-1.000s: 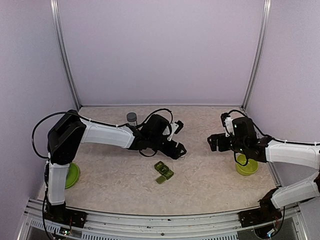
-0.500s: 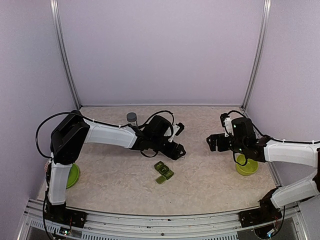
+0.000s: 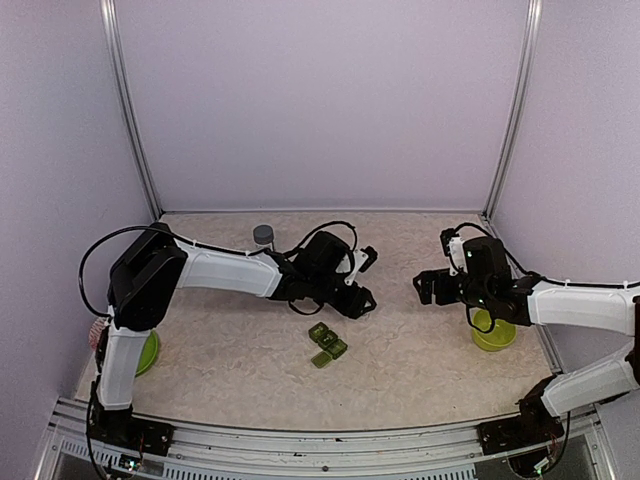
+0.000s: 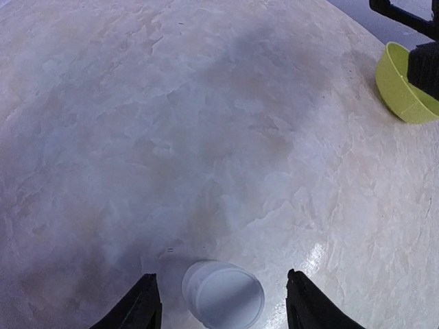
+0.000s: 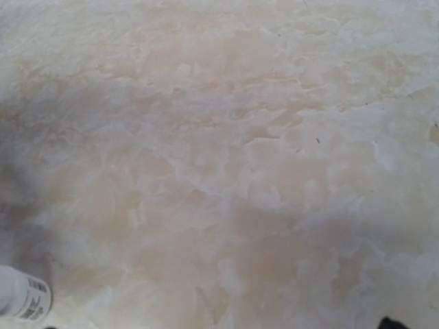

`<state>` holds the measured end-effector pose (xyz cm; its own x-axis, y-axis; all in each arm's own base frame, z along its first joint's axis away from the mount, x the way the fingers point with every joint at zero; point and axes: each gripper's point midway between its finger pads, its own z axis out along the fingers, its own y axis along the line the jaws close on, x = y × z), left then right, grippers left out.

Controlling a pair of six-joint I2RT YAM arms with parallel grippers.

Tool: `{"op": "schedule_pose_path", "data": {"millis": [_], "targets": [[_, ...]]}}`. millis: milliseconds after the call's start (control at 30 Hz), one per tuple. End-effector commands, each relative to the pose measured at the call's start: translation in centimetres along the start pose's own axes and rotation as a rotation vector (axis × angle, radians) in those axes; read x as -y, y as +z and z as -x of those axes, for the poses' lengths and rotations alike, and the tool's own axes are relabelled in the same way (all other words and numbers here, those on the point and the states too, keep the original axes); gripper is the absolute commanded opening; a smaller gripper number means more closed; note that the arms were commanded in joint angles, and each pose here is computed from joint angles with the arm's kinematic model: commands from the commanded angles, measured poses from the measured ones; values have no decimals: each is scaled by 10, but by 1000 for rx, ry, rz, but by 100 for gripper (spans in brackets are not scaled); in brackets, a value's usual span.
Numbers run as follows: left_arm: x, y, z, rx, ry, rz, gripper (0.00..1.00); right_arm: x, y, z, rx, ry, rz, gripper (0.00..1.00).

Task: Sort the pills into containers
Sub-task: Pick up the pill bottle from the center of the board.

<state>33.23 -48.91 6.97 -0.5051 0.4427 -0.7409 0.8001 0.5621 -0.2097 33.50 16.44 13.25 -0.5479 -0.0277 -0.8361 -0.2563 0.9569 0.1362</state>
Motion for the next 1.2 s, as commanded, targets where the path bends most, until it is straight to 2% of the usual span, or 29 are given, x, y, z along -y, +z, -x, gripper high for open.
{"op": "schedule_pose_path", "data": {"millis": [0,233,433,600,767,1000,1167], "targets": [[8,6,0,-10,27,-16,58,4,-1,1,15,16,0,100],[9,8,0,-6,24,-20,45,4,-2,2,18,16,0,100],[9,9,-2,-10,26,-20,28,4,-3,2,20,15,1,100],[9,8,-2,-11,25,-21,19,4,-2,1,19,12,2,100],[12,-5,6,26,17,-66,13,1,-2,2,26,6,22,100],[19,-35,22,102,-15,-190,11,-8,-4,5,45,-7,77,100],[23,-54,28,158,-39,-264,10,-32,-21,17,127,-28,228,100]]}}
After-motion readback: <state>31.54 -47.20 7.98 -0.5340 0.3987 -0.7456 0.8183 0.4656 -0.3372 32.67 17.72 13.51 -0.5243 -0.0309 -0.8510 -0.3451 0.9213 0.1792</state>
